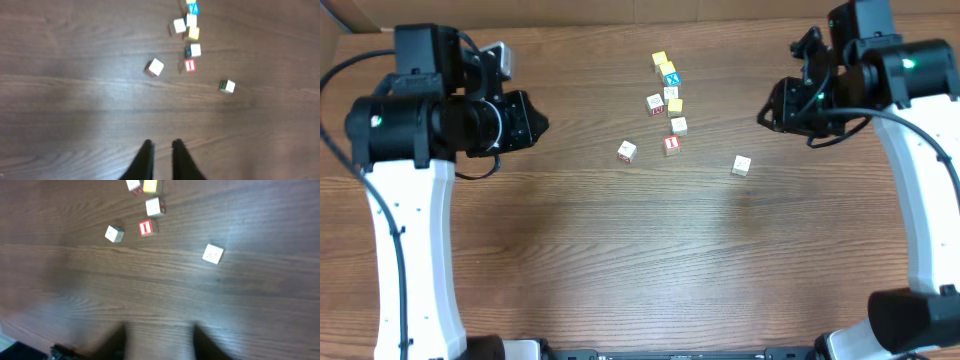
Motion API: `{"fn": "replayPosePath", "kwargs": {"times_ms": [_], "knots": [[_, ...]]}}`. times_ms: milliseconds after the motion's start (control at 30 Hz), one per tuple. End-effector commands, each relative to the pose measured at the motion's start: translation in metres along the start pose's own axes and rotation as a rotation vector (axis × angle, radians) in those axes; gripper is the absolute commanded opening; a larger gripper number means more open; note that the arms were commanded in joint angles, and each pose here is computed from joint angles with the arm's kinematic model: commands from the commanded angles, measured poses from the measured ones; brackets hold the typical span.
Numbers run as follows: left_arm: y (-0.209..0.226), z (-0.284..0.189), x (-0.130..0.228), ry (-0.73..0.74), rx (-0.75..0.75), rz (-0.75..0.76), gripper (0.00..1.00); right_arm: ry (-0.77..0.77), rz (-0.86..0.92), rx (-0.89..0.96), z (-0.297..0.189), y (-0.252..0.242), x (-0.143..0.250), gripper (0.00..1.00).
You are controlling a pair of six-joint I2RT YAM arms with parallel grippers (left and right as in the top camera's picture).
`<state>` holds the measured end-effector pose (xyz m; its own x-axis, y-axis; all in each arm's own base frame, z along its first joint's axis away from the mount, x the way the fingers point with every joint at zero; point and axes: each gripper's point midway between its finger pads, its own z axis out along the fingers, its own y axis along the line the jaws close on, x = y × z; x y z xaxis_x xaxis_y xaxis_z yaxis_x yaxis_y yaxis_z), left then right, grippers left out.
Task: Flip 5 blocks
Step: 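Raise both arms and move grippers over the block cluster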
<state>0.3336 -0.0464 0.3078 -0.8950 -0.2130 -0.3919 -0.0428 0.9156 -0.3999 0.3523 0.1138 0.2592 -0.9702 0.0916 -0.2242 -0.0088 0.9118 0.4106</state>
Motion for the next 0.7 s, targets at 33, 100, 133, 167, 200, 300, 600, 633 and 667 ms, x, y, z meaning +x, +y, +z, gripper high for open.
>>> {"fn": "replayPosePath", "kwargs": {"times_ms": [33,100,133,167,200,300,600,633,667], "knots": [[0.002,0.02,0.009,0.081,-0.001,-0.01,0.04,0.046,0.142,0.052,0.021,-0.015,0.005,0.14],[0.008,0.037,0.017,0.134,-0.052,0.001,0.04,0.068,0.223,0.143,0.039,-0.034,0.012,0.17],[0.008,0.045,0.022,0.162,-0.067,0.012,0.04,0.077,0.242,0.167,0.048,-0.039,0.016,0.21],[0.007,0.051,0.025,0.179,-0.073,0.02,0.04,0.082,0.248,0.176,0.054,-0.041,0.018,0.25],[0.005,0.056,0.028,0.196,-0.081,0.031,0.04,0.084,0.254,0.186,0.061,-0.045,0.019,0.31],[0.001,0.074,0.034,0.245,-0.121,0.075,0.04,0.095,0.247,0.192,0.083,-0.05,0.025,0.57],[0.001,0.129,0.04,0.33,-0.233,0.172,0.9,0.025,0.238,0.273,0.151,-0.072,0.03,0.73],[0.001,0.132,0.039,0.333,-0.233,0.17,0.9,0.006,0.233,0.277,0.155,-0.073,0.028,0.71],[0.003,0.136,0.038,0.336,-0.235,0.167,0.9,-0.013,0.225,0.283,0.158,-0.074,0.025,0.69]]}}
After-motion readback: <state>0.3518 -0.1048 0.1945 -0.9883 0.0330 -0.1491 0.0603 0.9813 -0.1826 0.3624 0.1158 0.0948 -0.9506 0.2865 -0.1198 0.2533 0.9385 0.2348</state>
